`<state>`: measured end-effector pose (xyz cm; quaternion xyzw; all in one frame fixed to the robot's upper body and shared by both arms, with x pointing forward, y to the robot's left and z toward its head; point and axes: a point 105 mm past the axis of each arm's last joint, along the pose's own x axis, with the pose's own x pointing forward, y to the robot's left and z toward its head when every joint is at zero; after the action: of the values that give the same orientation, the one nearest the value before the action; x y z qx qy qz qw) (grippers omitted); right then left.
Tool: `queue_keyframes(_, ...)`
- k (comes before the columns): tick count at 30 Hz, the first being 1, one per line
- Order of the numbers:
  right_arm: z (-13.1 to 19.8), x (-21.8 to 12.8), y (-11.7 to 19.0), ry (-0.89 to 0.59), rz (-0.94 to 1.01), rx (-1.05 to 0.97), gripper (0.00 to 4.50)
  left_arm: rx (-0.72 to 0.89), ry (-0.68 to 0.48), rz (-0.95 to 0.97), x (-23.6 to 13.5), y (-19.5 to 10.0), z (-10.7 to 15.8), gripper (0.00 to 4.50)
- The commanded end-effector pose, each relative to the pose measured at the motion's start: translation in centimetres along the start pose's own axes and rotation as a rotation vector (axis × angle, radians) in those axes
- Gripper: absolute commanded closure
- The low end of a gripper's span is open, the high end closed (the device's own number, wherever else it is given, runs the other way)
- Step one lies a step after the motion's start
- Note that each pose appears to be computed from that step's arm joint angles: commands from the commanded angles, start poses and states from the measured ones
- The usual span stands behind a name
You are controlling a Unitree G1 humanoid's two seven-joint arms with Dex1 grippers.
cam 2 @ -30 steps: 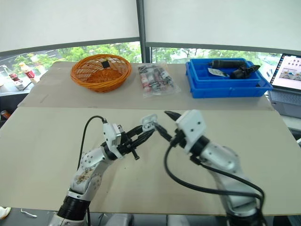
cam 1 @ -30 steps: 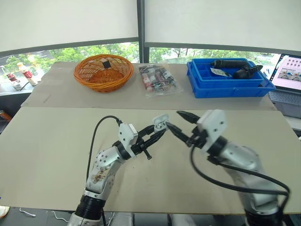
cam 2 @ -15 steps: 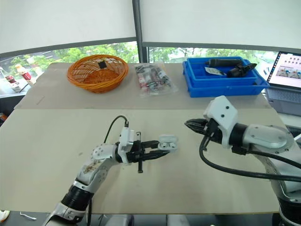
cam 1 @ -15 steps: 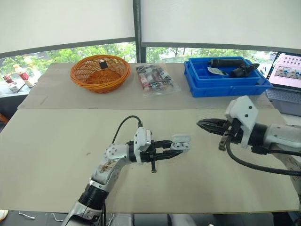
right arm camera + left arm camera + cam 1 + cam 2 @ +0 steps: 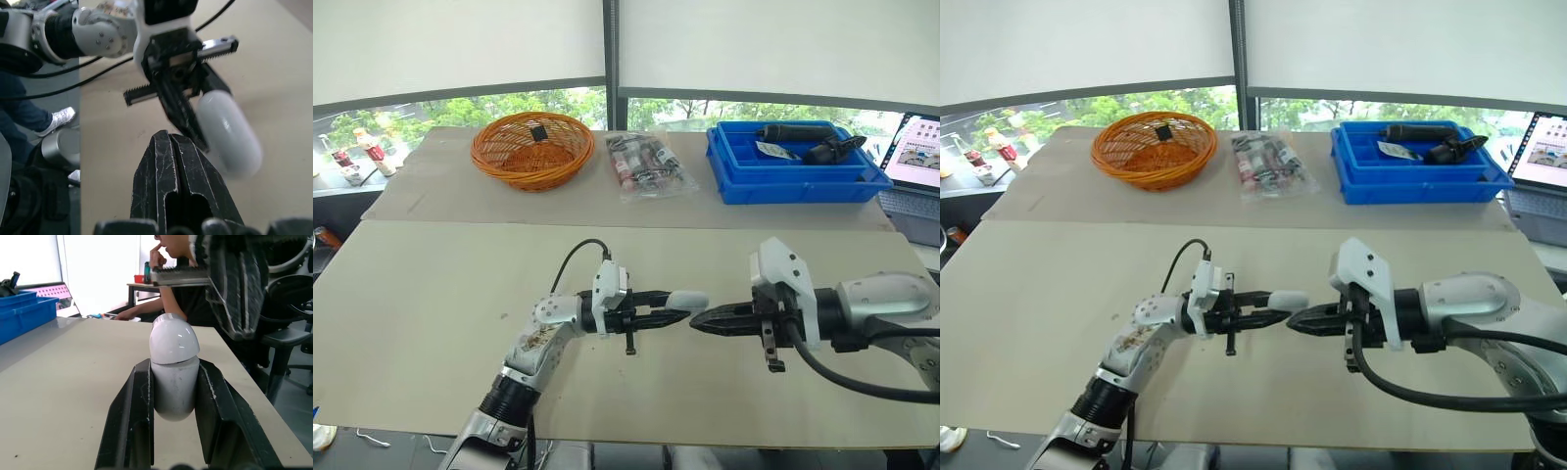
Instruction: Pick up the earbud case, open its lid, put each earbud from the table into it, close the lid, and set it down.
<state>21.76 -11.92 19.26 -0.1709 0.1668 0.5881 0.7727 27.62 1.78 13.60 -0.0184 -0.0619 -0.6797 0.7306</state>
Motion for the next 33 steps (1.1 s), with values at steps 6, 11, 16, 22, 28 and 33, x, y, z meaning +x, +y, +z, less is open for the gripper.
queue_keyframes(6,0.6,-1.1,-2.1,-0.068,-0.255,-0.082,4.50,-0.307,0.130,-0.026,0.1,0.6,-0.6,3.89)
queue_keyframes(11,0.8,0.0,-3.4,-0.108,-0.343,-0.069,4.50,-0.230,0.134,-0.072,0.4,0.4,-0.4,3.89)
queue_keyframes(16,0.0,1.3,-3.8,-0.094,-0.357,-0.039,4.50,-0.218,0.108,-0.087,1.0,0.1,-0.1,3.89)
queue_keyframes(22,-0.8,2.0,-2.5,-0.063,-0.285,-0.010,4.50,-0.230,0.081,-0.050,1.3,0.7,0.3,3.89)
queue_keyframes(28,-1.0,1.5,-2.7,-0.058,-0.317,-0.022,4.50,-0.318,0.127,-0.008,1.3,1.4,-0.3,3.89)
queue_keyframes(33,-1.4,0.3,-4.2,-0.028,-0.428,-0.066,4.50,-0.473,0.257,0.086,1.3,2.8,-2.1,3.89)
